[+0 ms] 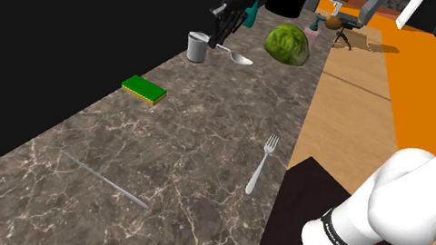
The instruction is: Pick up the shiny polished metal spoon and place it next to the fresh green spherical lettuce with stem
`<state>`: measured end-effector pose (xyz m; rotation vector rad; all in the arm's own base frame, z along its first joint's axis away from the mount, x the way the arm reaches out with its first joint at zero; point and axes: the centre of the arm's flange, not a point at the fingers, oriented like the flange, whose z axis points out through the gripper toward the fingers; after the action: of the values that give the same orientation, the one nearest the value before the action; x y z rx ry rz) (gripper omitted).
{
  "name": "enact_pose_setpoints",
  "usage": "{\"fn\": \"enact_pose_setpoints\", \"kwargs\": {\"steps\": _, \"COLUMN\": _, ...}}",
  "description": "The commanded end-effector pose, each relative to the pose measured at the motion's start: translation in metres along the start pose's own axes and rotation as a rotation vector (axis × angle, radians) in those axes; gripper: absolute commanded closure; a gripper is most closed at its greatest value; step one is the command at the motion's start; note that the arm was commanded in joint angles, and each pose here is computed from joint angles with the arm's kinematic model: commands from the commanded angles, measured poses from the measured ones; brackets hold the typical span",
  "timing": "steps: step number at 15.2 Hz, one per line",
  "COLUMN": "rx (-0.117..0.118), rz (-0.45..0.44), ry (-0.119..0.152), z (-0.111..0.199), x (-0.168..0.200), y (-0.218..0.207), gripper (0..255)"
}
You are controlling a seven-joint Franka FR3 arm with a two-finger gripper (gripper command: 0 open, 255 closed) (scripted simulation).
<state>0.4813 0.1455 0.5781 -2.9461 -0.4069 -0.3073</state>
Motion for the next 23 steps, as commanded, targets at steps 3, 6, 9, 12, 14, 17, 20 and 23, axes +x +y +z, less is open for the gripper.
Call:
{"fn": "enact_pose_setpoints", "kwargs": {"steps": 3, "rx": 0.0, "rz": -0.001, "ry": 0.0, "z": -0.005, "x": 0.002, "y": 0.053, "gripper": 255}}
{"fn": "enact_pose_setpoints", "kwargs": {"steps": 6, "rx": 0.0, "rz": -0.001, "ry": 0.0, "z": -0.009, "x": 0.003, "y": 0.093, "gripper": 255}}
{"fn": "enact_pose_setpoints", "kwargs": {"steps": 9, "rx": 0.0, "rz": -0.001, "ry": 0.0, "z": -0.014, "x": 0.004, "y": 0.132, "gripper": 255}}
{"fn": "enact_pose_setpoints", "kwargs": {"steps": 12, "rx": 0.0, "rz": -0.001, "ry": 0.0, "z": -0.019, "x": 0.004, "y": 0.171, "gripper": 255}}
{"fn": "enact_pose_setpoints", "kwargs": {"steps": 14, "rx": 0.0, "rz": -0.001, "ry": 0.0, "z": -0.022, "x": 0.005, "y": 0.198, "gripper": 255}}
{"fn": "enact_pose_setpoints", "kwargs": {"steps": 17, "rx": 0.0, "rz": -0.001, "ry": 0.0, "z": -0.027, "x": 0.005, "y": 0.237, "gripper": 255}}
{"fn": "enact_pose_setpoints", "kwargs": {"steps": 20, "rx": 0.0, "rz": -0.001, "ry": 0.0, "z": -0.032, "x": 0.006, "y": 0.276, "gripper": 255}}
{"fn": "enact_pose_setpoints", "kwargs": {"steps": 23, "rx": 0.0, "rz": -0.001, "ry": 0.0, "z": -0.037, "x": 0.006, "y": 0.315, "gripper": 255}}
